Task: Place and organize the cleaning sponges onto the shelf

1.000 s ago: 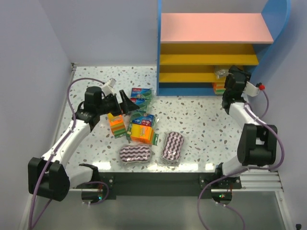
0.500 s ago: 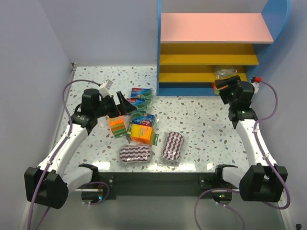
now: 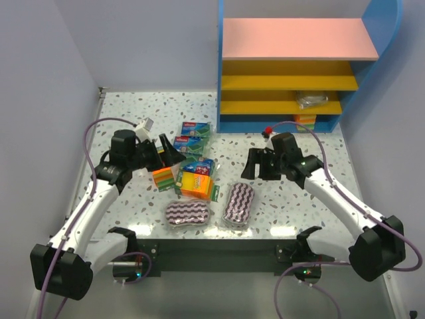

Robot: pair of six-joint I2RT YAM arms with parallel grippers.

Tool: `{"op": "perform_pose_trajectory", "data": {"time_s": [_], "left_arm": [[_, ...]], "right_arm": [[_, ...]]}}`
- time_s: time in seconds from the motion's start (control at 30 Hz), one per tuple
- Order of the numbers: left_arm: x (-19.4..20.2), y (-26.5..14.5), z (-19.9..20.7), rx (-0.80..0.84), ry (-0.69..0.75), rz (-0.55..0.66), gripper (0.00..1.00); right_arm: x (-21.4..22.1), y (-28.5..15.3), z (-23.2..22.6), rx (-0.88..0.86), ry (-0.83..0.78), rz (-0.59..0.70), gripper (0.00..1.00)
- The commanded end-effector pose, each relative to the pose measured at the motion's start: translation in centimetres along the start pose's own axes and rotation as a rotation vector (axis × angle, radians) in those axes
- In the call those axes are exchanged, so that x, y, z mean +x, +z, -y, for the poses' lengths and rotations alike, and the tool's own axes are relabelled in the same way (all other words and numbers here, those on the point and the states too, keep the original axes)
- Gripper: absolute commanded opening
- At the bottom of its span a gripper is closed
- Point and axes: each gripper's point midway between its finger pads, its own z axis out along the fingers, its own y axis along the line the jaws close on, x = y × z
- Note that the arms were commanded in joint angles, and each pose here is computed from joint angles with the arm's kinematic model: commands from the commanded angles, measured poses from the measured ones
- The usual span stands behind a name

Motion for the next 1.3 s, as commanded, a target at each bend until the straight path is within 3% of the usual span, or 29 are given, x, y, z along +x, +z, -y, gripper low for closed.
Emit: {"op": "perform_pose_trajectory", "data": {"time_s": [0.0, 0.2, 0.57, 0.87, 1.07, 1.13, 1.17, 1.27], "left_arm": [[0.2, -0.2, 0.4, 0.020, 0.025, -0.003, 1.00], [0.0, -0.2, -0.4, -0.023, 0.041, 0.010, 1.00], [1.6, -0.7, -3.3, -0.146, 0.061, -0.023, 1.00], [2.3, -0.5, -3.6, -0.141, 0.054, -0.042, 1.00], [2.3, -0.6, -3.4, -0.136, 0.059, -0.043, 1.00], [2.4, -0.6, -3.5, -0.138, 0.060, -0.045, 1.00], [2.4, -0.6, -3.5, -0.138, 0.061, -0.046, 1.00], [2.5, -0.7, -3.5, -0.135, 0.063, -0.047, 1.00]], "right_arm": [[1.2, -0.2, -1.9, -0.041, -0.154, -0.045, 0.81], [0.4, 3.7, -6.2, -0.016, -0.252, -0.051, 0.81], [1.5, 9.0, -13.4, -0.069, -0.065, 0.029, 0.81], [3.7, 11.3, -14.4, 0.007, 0.001, 0.021, 0.79], [4.4, 12.5, -12.6, 0.104, 0.044, 0.033, 0.61], [4.1, 12.5, -12.0, 0.130, 0.055, 0.059, 0.52], [4.1, 12.6, -11.9, 0.132, 0.055, 0.061, 0.41], [4.4, 12.9, -11.7, 0.132, 0.045, 0.053, 0.27]]}}
